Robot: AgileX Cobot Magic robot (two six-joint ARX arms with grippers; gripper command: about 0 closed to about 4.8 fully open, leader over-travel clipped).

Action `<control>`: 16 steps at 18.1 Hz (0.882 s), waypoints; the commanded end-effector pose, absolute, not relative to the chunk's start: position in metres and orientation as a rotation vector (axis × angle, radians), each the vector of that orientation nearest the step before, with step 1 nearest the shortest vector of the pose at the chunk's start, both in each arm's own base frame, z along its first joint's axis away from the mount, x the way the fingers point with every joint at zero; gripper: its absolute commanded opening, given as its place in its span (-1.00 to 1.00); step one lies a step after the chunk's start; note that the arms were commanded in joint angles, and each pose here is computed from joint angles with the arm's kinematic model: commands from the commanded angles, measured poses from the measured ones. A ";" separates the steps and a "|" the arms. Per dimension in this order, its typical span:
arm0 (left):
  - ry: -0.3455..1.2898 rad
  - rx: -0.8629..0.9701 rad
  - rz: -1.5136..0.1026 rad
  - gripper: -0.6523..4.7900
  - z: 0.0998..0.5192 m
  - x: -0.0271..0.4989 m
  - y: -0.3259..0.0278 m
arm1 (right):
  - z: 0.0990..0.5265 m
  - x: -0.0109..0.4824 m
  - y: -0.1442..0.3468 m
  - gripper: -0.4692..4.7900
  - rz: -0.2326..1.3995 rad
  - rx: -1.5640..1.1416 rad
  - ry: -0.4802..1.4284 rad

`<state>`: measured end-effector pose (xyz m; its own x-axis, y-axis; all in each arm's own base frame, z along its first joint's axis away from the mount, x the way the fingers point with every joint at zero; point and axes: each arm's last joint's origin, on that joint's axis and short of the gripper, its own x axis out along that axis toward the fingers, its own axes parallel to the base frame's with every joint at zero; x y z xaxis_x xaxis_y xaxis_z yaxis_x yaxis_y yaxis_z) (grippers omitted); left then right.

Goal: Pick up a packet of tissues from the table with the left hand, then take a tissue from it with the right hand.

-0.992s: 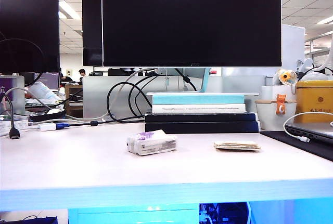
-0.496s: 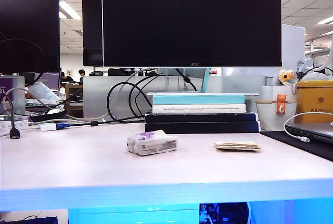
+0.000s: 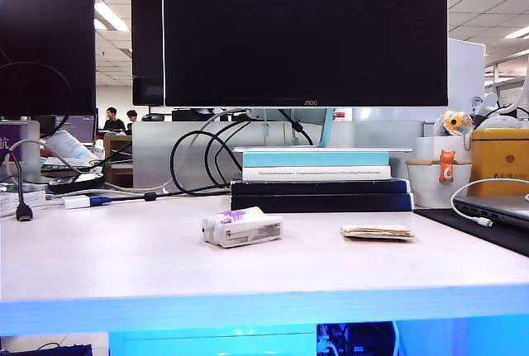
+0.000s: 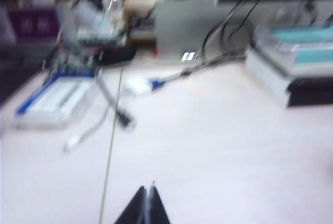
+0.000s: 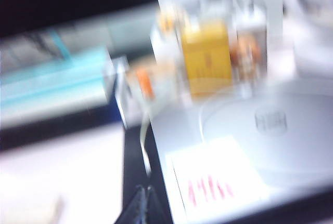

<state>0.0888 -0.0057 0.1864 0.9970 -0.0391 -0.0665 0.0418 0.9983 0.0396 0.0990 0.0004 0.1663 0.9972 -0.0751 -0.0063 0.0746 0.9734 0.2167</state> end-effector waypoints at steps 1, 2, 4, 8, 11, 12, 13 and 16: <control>0.126 0.044 -0.008 -0.71 0.179 0.088 -0.005 | 0.153 0.099 0.000 -0.82 -0.096 0.225 0.121; 0.131 0.047 -0.007 -0.71 0.176 0.089 -0.005 | 0.151 0.098 0.000 -0.82 -0.097 0.223 0.143; 0.160 0.046 -0.003 -0.78 0.162 0.092 -0.005 | 0.149 0.098 0.001 -0.82 -0.092 0.222 0.163; 0.180 0.044 0.051 -0.78 0.150 0.095 -0.004 | 0.144 0.100 0.001 -0.82 -0.073 0.219 0.229; 0.179 0.044 0.051 -0.78 0.150 0.095 -0.004 | 0.137 0.106 0.004 -0.74 -0.002 0.187 0.326; 0.179 0.044 0.051 -0.78 0.150 0.095 -0.004 | 0.142 0.107 0.007 -0.74 0.131 0.128 0.277; 0.179 0.044 0.052 -0.78 0.150 0.095 -0.004 | 0.146 0.107 0.010 -0.74 0.225 0.120 0.233; 0.180 0.044 0.051 -0.78 0.150 0.095 -0.004 | 0.148 0.099 0.012 -0.74 0.298 0.124 0.206</control>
<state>0.0951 -0.0037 0.1519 0.9840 0.0484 -0.1716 -0.0410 0.9981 0.0467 0.0997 0.0115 0.1496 0.9364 0.2994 -0.1831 -0.2736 0.9495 0.1537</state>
